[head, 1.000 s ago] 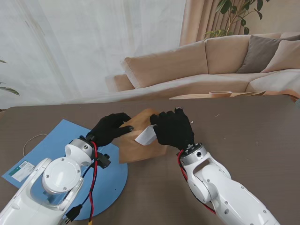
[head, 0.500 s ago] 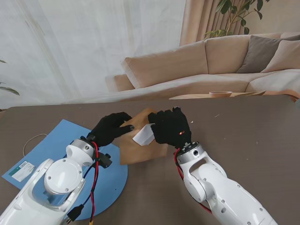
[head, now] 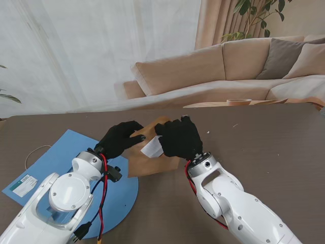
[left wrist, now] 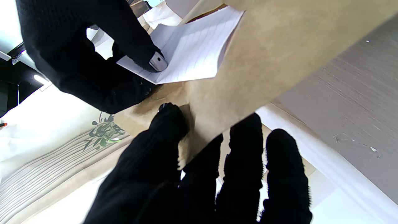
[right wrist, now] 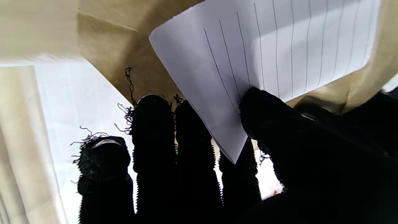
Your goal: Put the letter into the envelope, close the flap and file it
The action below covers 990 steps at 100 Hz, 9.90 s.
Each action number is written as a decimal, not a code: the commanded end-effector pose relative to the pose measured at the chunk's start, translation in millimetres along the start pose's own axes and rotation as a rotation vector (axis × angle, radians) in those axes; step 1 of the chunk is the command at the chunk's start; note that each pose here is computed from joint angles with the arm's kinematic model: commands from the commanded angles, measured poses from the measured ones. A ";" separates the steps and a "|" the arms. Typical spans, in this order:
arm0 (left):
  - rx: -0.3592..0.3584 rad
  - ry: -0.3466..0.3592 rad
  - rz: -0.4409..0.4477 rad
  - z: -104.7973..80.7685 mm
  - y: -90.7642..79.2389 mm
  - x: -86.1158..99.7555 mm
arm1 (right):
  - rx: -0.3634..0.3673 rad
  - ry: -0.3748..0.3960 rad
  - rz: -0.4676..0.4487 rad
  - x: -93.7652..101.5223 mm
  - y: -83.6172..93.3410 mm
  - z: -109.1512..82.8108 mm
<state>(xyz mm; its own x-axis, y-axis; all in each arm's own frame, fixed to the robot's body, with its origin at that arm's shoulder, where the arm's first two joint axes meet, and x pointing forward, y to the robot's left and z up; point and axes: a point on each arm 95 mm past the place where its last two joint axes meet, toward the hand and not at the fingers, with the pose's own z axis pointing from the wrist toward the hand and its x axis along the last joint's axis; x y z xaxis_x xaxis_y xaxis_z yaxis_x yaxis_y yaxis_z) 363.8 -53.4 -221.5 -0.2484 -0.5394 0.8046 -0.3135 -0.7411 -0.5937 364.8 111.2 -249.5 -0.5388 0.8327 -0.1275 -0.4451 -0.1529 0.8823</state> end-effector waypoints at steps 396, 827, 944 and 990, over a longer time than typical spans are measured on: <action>0.000 0.061 -0.079 -9.7 3.8 7.9 | 0.126 -0.040 -0.062 12.3 2.2 7.0; 0.130 0.135 -0.174 2.0 -6.5 -3.9 | 0.174 -0.475 0.335 -30.1 23.6 -63.3; 0.095 0.164 -0.318 -9.4 -16.7 -2.1 | 0.253 -0.403 1.184 -30.0 -30.6 -34.3; 0.096 0.151 -0.286 -8.6 -14.1 -10.7 | 0.220 -0.479 1.345 -26.6 -27.4 -30.1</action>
<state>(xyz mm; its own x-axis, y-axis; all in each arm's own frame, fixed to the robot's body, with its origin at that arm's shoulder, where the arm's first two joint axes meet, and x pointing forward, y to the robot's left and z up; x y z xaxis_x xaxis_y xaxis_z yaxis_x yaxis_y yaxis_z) 364.5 -31.4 -220.2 -0.2943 -0.2391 0.9253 -0.2884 -0.9009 -0.3245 373.2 72.5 -284.8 -0.1483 0.2259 0.9628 0.3206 -0.9100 0.2629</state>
